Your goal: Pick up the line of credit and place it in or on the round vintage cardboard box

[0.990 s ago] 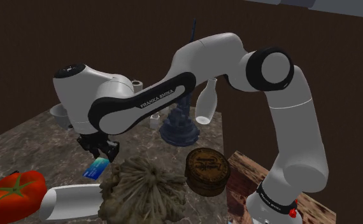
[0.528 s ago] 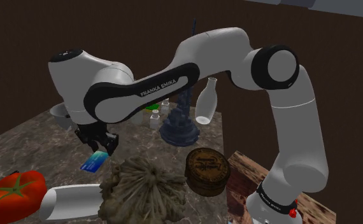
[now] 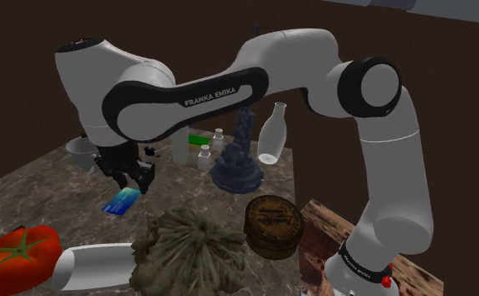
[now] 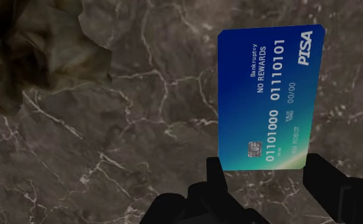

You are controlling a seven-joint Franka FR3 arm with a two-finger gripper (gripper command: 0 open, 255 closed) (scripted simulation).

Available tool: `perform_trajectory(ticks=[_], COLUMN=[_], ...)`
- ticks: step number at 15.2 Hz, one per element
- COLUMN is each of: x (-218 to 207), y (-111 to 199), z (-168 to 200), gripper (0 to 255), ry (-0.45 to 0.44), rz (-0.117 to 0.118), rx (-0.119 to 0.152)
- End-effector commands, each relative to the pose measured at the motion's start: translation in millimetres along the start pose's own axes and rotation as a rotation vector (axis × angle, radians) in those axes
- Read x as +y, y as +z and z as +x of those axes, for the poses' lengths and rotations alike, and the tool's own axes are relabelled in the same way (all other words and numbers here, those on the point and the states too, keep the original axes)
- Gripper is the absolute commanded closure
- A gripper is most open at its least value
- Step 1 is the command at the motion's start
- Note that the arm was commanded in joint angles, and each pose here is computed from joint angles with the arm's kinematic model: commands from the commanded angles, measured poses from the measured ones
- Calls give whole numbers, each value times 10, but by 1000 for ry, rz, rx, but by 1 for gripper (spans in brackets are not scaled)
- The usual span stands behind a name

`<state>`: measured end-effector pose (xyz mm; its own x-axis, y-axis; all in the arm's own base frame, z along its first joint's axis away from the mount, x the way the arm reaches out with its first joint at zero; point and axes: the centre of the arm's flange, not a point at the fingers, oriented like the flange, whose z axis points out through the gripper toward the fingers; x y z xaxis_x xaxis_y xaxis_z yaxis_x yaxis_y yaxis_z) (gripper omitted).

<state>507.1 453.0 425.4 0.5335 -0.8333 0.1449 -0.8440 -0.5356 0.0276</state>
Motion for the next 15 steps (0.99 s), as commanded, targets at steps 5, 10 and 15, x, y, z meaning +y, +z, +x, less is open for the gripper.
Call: perform_trajectory(ticks=[5, 10, 15], x=[25, 32, 547], y=[-316, -578, -594], z=[43, 81, 207], gripper=[255, 255, 255], ry=[0, 0, 0], rz=[0, 0, 0], rx=[0, 0, 0])
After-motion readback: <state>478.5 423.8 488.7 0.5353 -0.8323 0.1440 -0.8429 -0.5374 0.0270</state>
